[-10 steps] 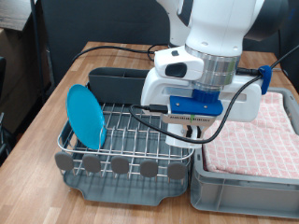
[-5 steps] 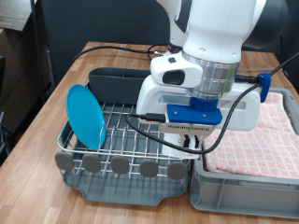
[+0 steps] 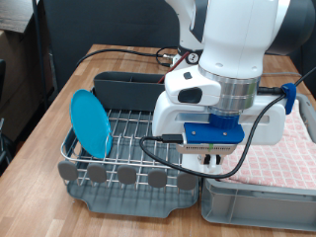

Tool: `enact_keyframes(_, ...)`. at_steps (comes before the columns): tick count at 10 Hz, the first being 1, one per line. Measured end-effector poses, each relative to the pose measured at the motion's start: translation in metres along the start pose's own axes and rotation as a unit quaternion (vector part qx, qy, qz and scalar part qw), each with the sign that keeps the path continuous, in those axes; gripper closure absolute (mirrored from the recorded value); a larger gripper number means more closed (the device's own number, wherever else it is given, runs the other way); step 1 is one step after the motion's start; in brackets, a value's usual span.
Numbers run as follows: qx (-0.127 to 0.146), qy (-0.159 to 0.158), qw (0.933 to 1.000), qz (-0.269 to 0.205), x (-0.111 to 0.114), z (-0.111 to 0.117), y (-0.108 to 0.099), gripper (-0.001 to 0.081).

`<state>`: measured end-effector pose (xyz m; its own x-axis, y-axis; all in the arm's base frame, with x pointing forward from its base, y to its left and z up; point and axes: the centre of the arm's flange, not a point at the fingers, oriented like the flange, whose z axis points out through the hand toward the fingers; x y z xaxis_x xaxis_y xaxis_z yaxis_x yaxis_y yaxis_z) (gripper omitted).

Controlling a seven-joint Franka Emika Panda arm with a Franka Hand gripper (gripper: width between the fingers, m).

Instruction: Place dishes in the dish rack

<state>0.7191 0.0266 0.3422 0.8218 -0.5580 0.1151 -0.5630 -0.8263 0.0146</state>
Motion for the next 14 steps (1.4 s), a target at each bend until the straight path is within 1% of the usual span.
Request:
enact_keyframes(3, -0.015, -0.019, 0.9996, 0.016, -0.005, 0.003, 0.002, 0.0734)
enact_keyframes(6, -0.023, -0.026, 0.9990, 0.026, -0.006, 0.007, 0.005, 0.0734)
enact_keyframes(9, -0.024, -0.025, 0.9990, 0.028, -0.007, 0.012, 0.008, 0.0734)
enact_keyframes(11, -0.021, -0.020, 0.9992, 0.028, -0.006, 0.018, 0.011, 0.0734)
enact_keyframes(14, -0.022, -0.021, 0.9992, 0.028, -0.006, 0.026, 0.017, 0.0734)
